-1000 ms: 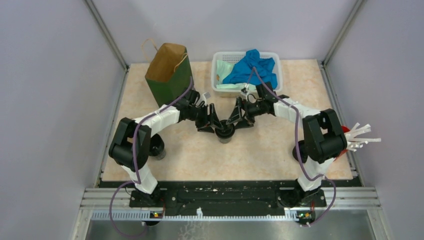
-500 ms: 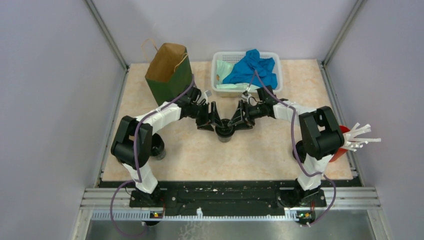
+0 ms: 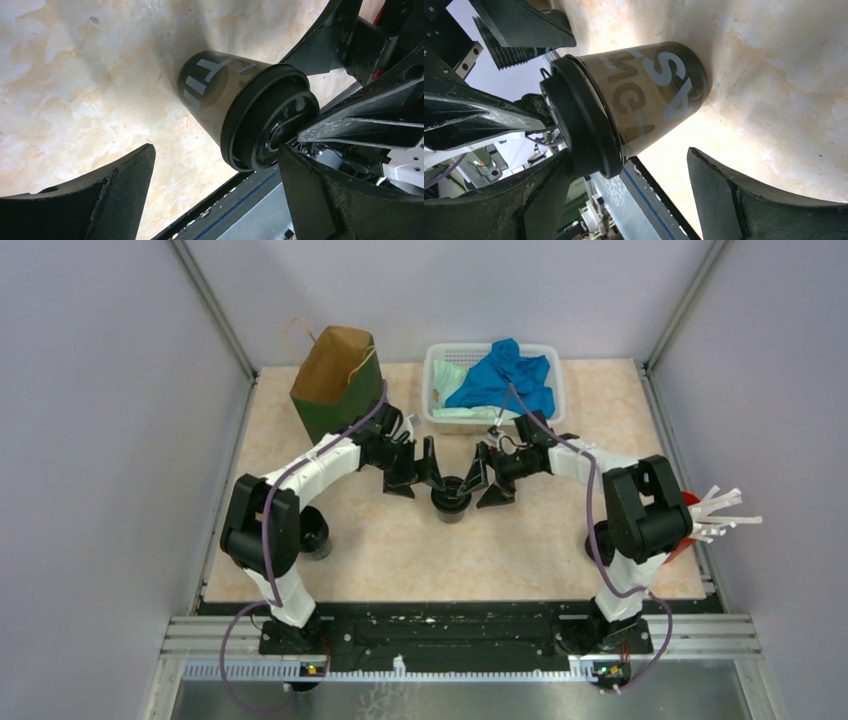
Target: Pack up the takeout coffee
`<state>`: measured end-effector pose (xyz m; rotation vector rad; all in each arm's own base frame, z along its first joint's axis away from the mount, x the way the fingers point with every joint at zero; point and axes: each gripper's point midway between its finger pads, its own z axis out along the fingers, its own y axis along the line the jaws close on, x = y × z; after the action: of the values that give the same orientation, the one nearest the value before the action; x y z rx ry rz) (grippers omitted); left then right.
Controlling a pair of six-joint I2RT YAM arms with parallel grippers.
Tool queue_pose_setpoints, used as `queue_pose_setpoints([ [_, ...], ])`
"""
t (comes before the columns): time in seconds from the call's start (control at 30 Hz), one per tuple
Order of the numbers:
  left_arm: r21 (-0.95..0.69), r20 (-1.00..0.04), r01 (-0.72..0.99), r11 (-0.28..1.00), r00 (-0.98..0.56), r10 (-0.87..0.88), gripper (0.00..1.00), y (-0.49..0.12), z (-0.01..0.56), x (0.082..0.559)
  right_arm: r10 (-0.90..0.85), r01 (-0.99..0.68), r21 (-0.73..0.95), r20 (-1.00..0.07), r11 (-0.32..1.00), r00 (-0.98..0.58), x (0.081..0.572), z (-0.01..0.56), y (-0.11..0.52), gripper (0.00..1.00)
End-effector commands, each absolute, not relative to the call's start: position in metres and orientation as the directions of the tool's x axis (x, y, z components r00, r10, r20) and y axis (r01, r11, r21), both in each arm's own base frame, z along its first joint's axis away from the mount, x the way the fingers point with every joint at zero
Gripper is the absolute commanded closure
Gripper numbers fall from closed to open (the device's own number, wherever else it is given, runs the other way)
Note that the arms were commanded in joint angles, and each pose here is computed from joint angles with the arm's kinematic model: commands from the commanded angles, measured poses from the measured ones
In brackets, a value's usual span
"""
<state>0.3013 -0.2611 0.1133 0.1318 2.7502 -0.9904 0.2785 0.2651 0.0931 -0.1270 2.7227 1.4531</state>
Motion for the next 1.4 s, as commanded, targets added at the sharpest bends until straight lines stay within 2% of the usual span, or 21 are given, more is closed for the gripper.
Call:
queue_pose_setpoints([
  [0.0, -0.639, -0.280, 0.198, 0.743, -0.960, 0.014, 0.02, -0.264, 0.148, 0.295, -0.076, -0.220, 0.815, -0.213, 0.536, -0.974, 0.294, 0.126, 0.270, 0.17],
  [0.23, -0.651, -0.246, 0.170, 0.740, -0.969, 0.007, 0.08, -0.269, 0.138, 0.281, -0.012, -0.176, 0.828, -0.201, 0.532, -0.979, 0.303, 0.128, 0.277, 0.35],
  [0.47, -0.652, -0.240, 0.148, 0.743, -0.971, -0.018, 0.14, -0.270, 0.136, 0.283, 0.057, -0.110, 0.864, -0.158, 0.491, -0.986, 0.288, 0.132, 0.287, 0.42],
  [0.7, -0.668, -0.232, 0.133, 0.732, -0.972, -0.036, 0.20, -0.270, 0.135, 0.280, 0.129, -0.058, 0.884, -0.132, 0.464, -0.983, 0.278, 0.145, 0.286, 0.42],
  [0.87, -0.691, -0.212, 0.122, 0.713, -0.976, -0.039, 0.21, -0.275, 0.132, 0.278, 0.110, -0.074, 0.852, -0.152, 0.519, -0.982, 0.284, 0.139, 0.278, 0.28],
  [1.0, -0.712, -0.201, 0.117, 0.693, -0.979, -0.042, 0.25, -0.279, 0.133, 0.277, 0.068, -0.118, 0.834, -0.183, 0.540, -0.981, 0.292, 0.132, 0.270, 0.23],
  [1.17, -0.700, -0.191, 0.105, 0.707, -0.981, -0.044, 0.32, -0.276, 0.126, 0.277, -0.054, -0.205, 0.866, -0.203, 0.456, -0.978, 0.294, 0.131, 0.279, 0.30],
  [1.27, -0.688, -0.189, 0.103, 0.718, -0.981, -0.041, 0.35, -0.274, 0.120, 0.277, -0.082, -0.205, 0.868, -0.189, 0.452, -0.979, 0.298, 0.123, 0.281, 0.38],
  [1.37, -0.674, -0.192, 0.104, 0.731, -0.981, -0.037, 0.39, -0.272, 0.114, 0.277, -0.074, -0.196, 0.872, -0.182, 0.448, -0.981, 0.305, 0.116, 0.285, 0.42],
])
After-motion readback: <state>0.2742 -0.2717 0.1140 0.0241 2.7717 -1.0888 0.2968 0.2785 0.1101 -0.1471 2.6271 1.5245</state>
